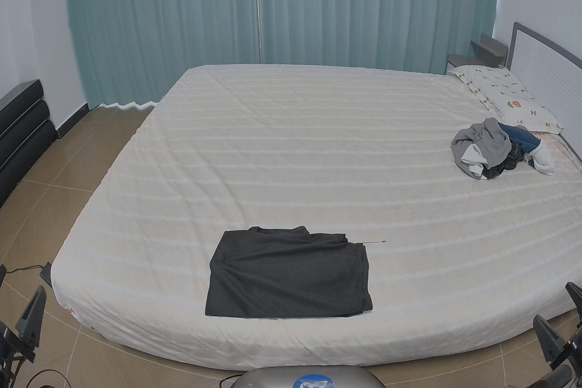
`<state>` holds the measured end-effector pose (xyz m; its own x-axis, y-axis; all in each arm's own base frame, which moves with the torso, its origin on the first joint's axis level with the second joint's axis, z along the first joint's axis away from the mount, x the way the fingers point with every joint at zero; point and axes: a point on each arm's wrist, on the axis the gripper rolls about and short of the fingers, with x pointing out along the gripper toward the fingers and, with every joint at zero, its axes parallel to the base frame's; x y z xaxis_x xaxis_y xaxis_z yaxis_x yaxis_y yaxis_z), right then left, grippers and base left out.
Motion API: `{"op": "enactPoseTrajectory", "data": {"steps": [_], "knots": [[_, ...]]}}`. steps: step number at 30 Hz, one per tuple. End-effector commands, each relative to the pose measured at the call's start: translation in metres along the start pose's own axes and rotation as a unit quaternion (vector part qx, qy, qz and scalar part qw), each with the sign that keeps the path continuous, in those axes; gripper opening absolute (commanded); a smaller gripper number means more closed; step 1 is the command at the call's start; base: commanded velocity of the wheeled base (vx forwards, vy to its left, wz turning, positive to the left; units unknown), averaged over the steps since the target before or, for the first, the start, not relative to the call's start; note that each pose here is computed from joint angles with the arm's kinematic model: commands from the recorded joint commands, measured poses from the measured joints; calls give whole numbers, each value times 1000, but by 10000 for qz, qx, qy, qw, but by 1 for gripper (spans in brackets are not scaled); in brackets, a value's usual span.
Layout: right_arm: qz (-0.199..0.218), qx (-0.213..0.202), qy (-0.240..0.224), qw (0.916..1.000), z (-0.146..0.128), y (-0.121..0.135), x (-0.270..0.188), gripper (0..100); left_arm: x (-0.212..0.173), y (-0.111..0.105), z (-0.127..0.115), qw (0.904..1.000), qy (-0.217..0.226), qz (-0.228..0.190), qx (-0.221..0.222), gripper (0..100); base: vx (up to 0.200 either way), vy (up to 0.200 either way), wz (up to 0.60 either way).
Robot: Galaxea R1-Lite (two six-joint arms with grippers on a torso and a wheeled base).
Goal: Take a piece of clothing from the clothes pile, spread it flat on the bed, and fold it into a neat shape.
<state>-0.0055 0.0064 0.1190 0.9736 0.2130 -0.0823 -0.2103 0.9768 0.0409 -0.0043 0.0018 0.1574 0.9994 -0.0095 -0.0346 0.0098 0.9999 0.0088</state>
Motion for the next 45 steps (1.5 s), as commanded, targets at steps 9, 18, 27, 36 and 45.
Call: {"op": "enactPoseTrajectory", "data": {"steps": [9,18,27,36,45], "knots": [[-724,-878,-842,9899,-35,-2,-15,100,-34,0,-41,9971,-572,463,191,100,0,0,0],[-760,-892,-747,9903,-37,-2,-15,100,-17,-1,-61,9919,-1122,450,391,100,0,0,0],[-897,-791,-703,9903,-37,-3,-15,100,-15,-1,-79,9980,-268,421,388,100,0,0,0],[-1283,69,-649,9896,-41,-5,-15,100,-15,0,-77,9981,-355,493,-77,100,0,0,0],[-1262,38,-644,9899,-41,-5,-15,100,-15,0,-77,9975,-346,581,-194,100,0,0,0]]}}
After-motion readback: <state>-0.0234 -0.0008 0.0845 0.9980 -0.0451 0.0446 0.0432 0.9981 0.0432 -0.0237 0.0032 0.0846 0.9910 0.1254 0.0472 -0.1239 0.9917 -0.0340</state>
